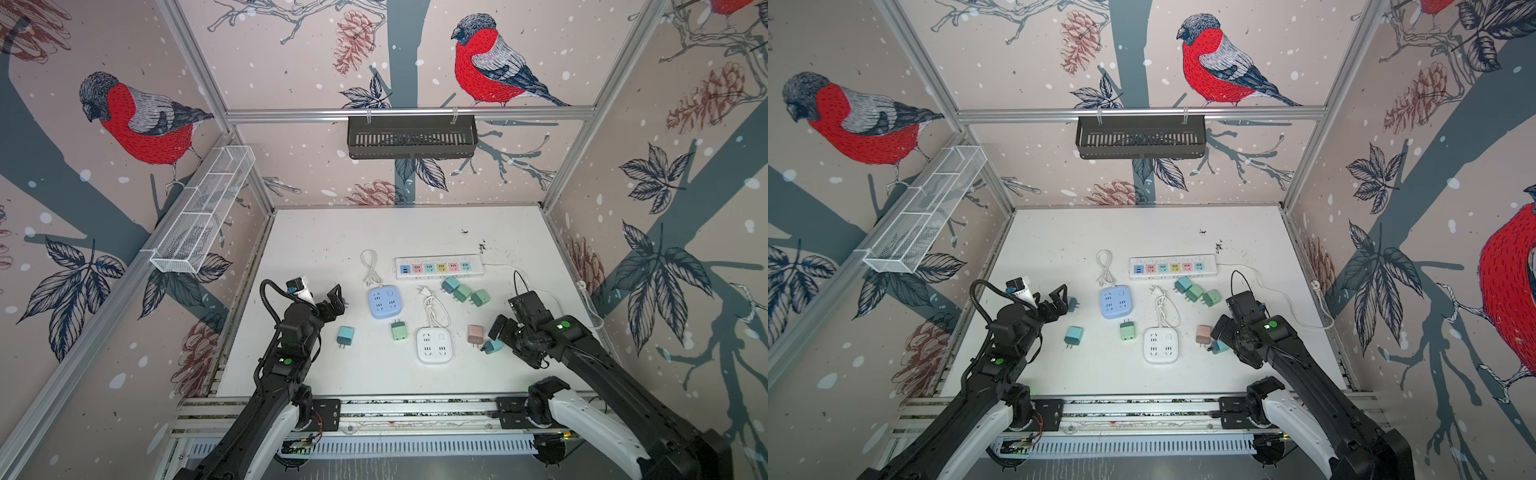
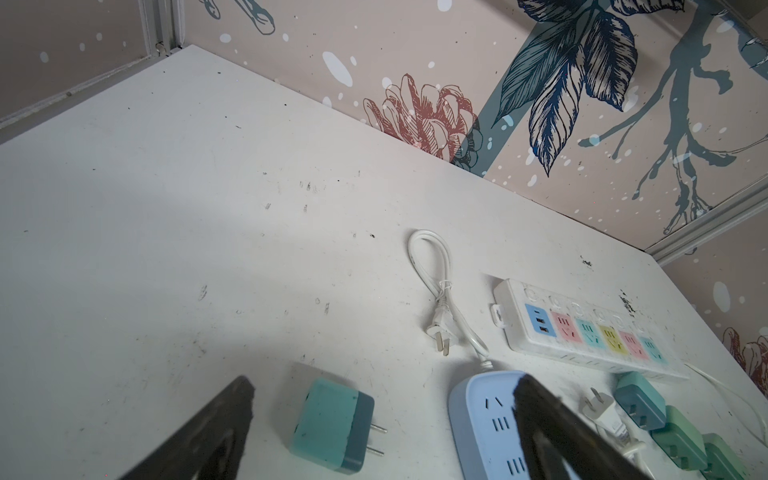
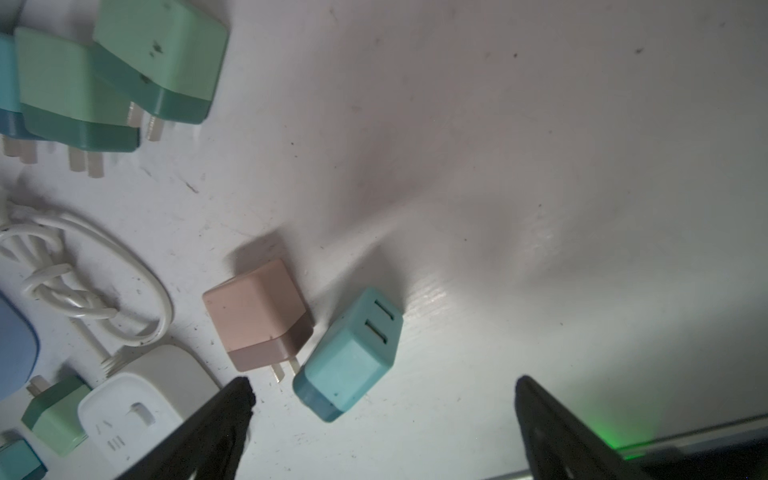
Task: Insert the plug
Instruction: 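Lower the right gripper and grasp the teal two-port adapter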
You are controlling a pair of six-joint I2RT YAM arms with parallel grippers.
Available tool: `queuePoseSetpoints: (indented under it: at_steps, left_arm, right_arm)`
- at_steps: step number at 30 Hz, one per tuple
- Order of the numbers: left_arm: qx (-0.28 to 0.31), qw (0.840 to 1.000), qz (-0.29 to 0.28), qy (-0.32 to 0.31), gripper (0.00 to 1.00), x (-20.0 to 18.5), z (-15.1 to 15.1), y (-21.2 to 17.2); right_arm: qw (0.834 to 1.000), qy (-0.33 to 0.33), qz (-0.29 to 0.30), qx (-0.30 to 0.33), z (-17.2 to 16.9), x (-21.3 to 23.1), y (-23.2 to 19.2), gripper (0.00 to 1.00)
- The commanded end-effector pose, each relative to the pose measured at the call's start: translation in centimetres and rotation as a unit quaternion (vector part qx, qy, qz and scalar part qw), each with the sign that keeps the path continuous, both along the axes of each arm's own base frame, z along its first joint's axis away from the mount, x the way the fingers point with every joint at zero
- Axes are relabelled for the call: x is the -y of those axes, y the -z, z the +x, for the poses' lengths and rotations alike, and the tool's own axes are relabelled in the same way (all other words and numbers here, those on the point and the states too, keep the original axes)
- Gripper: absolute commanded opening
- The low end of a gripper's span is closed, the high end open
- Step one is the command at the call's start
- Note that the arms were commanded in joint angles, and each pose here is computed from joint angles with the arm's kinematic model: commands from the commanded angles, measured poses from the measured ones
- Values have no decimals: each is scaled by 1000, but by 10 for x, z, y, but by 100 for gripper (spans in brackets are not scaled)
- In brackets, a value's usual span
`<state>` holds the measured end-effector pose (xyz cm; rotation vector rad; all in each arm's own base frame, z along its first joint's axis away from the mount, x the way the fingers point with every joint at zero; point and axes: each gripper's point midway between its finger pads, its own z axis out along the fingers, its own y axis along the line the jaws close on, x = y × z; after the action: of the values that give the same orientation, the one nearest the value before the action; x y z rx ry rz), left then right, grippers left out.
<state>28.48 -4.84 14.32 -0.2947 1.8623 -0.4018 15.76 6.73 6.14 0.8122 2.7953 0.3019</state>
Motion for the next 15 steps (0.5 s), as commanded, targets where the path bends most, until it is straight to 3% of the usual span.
queuePoseSetpoints:
  at_steps: [1,4,15]
  left_arm:
    - [11,1000,-3,-2,97,0,1,-5]
    - [13,1000,-3,-2,97,-1,2,-6]
    - [12,1000,-4,-1,97,0,2,-6]
  right_arm:
    - [1000,-7,12,-21,-6,-5,4,99]
    - [999,-2,14,-30,-10,-6,5,90]
    - [998,-7,53,-29,-8,-30,14,80]
